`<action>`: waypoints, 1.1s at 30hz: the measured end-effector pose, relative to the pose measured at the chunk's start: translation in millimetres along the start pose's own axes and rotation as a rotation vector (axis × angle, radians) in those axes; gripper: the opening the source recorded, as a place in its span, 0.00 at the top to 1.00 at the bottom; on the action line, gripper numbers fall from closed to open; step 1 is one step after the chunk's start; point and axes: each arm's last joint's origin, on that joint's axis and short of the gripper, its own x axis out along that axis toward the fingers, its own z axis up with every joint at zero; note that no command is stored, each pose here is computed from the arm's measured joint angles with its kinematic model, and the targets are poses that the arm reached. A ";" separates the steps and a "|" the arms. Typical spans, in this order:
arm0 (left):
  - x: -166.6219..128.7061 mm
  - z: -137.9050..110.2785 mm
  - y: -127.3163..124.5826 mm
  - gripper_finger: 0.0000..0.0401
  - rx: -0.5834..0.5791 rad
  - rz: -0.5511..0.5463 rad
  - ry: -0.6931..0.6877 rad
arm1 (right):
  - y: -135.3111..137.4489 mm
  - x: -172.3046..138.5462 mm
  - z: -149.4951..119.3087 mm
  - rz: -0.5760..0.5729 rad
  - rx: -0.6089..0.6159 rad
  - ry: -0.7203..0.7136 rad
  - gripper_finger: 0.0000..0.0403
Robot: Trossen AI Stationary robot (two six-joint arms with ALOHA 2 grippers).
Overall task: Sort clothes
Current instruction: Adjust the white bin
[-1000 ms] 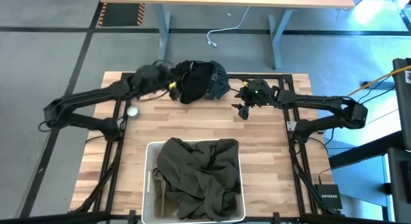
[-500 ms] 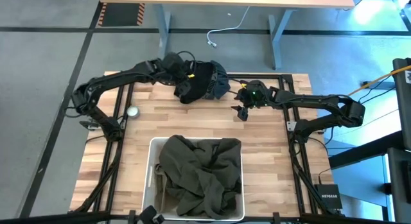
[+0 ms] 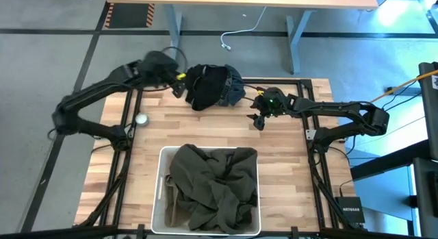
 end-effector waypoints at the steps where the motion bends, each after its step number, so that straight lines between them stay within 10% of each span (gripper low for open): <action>1: -6.1 -3.8 1.0 0.59 -0.002 -0.002 -0.032 | 0.5 0.0 0.5 0.016 0.006 -0.006 0.37; 17: -16.6 -50.5 -35.8 0.59 -0.046 -0.282 -0.401 | 93.7 -34.7 -39.3 0.472 0.111 0.464 0.37; 24: -26.8 -44.1 -50.5 0.59 -0.067 -0.371 -0.499 | 156.8 -35.6 -38.4 0.628 0.077 0.353 0.37; 33: -33.1 -44.9 -68.4 0.59 -0.074 -0.466 -0.519 | 182.8 1.8 -25.8 0.549 0.077 0.067 0.37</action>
